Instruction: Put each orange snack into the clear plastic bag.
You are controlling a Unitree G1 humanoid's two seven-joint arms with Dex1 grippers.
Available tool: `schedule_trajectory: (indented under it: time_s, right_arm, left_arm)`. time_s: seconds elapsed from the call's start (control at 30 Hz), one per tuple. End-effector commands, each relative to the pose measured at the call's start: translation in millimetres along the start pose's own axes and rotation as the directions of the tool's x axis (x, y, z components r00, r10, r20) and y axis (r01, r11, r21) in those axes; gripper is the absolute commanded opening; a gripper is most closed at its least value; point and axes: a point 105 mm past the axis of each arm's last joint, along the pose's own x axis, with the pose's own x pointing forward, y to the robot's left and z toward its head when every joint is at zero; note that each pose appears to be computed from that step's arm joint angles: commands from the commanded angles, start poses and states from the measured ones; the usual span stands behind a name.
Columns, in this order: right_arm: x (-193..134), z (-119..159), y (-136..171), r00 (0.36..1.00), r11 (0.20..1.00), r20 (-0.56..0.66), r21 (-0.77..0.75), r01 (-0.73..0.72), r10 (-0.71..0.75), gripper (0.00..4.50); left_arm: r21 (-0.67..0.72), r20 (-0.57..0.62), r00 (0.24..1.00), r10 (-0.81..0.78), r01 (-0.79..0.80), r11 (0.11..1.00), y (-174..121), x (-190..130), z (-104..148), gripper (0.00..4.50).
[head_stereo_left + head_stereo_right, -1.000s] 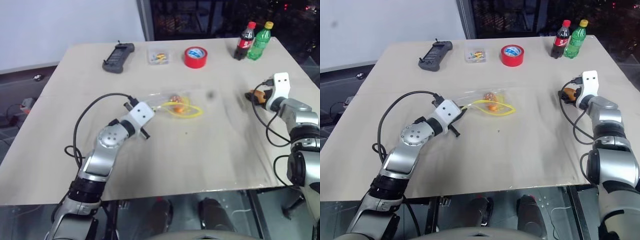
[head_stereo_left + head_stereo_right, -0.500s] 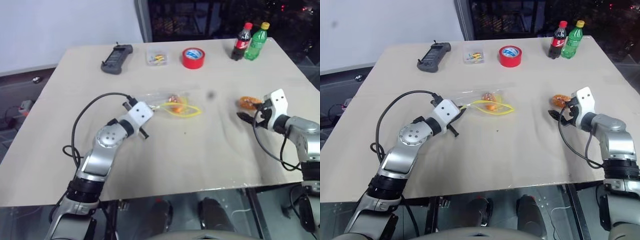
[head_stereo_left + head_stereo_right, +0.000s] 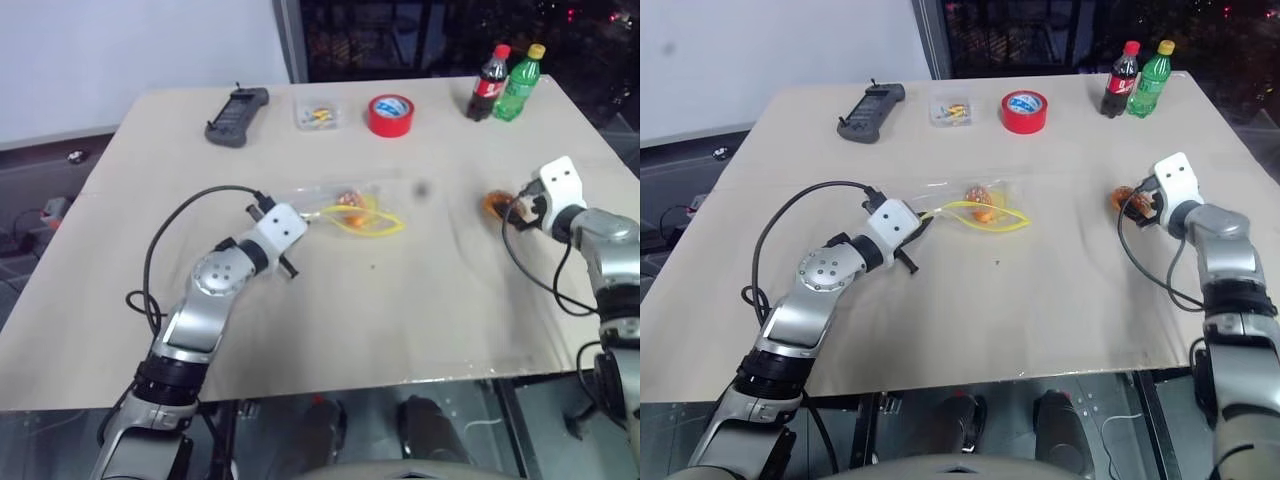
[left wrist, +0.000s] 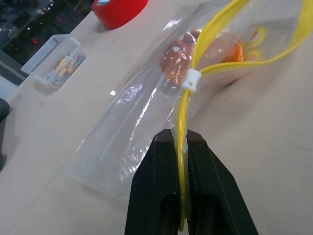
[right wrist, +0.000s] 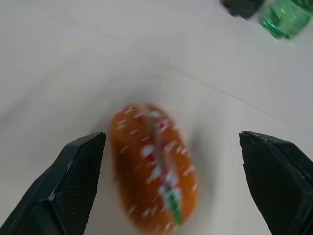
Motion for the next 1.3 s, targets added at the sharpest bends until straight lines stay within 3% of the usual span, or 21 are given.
schedule_trajectory:
  time_s: [0.03, 0.1, 0.27, 0.33, 0.37, 0.5, 0.63, 0.77, 0.97, 1.17, 1.3]
  right_arm:
    - [0.1, 0.5, -6.4, 1.0, 0.999, 0.013, 0.042, -0.011, 0.011, 4.24]
    - [1.2, -3.1, -3.9, 0.999, 0.998, 0.004, 0.055, -0.038, 0.037, 3.61]
    - [1.6, -5.0, -1.5, 0.998, 0.995, 0.008, 0.08, -0.059, 0.058, 1.17]
    - [-1.1, -0.3, 1.7, 0.996, 0.994, 0.031, 0.07, -0.085, 0.083, 0.36]
    - [-4.3, 7.9, 7.4, 0.99, 0.989, 0.071, 0.072, -0.131, 0.125, 0.19]
    - [-23.3, 40.0, 40.4, 0.934, 0.945, 0.192, 0.07, -0.318, 0.3, 0.19]
    - [-52.7, 76.5, 122.1, 0.81, 0.846, 0.285, -0.011, -0.533, 0.513, 0.19]
    - [-61.8, 87.5, 179.0, 0.753, 0.794, 0.302, -0.023, -0.608, 0.585, 0.19]
    - [-41.7, 82.6, 230.8, 0.765, 0.798, 0.292, 0.008, -0.603, 0.575, 0.19]
    - [-14.5, 85.1, 250.6, 0.799, 0.838, 0.279, -0.047, -0.543, 0.533, 0.19]
    - [-4.9, 95.8, 264.1, 0.783, 0.835, 0.321, -0.047, -0.548, 0.533, 0.19]
  left_arm:
    - [0.028, 0.044, 0.998, 0.037, -0.038, 0.999, 8.9, -6.4, 13.4, 0.0]
    - [0.027, 0.045, 0.998, 0.041, -0.042, 0.999, 9.2, -7.4, 13.8, 0.0]
    - [0.021, 0.046, 0.998, 0.048, -0.049, 0.999, 9.6, -8.4, 15.1, 0.0]
    - [0.019, 0.048, 0.998, 0.049, -0.05, 0.999, 9.4, -8.2, 15.9, 0.0]
    - [0.018, 0.049, 0.998, 0.049, -0.05, 0.999, 9.3, -8.1, 16.3, 0.0]
    - [0.015, 0.052, 0.997, 0.048, -0.049, 0.999, 9.3, -8.3, 17.3, 0.0]
    - [0.013, 0.054, 0.997, 0.046, -0.047, 0.999, 8.5, -8.7, 17.3, 0.0]
    - [0.015, 0.063, 0.997, 0.037, -0.038, 0.999, 5.0, -9.0, 18.9, 0.0]
    - [0.001, 0.089, 0.996, 0.009, -0.01, 1.0, -7.5, -14.1, 22.6, 0.0]
    - [0.007, 0.084, 0.996, -0.014, 0.014, 1.0, -14.7, -18.0, 20.8, 0.0]
    - [0.012, 0.081, 0.996, -0.036, 0.035, 0.999, -18.8, -18.9, 18.9, 0.0]
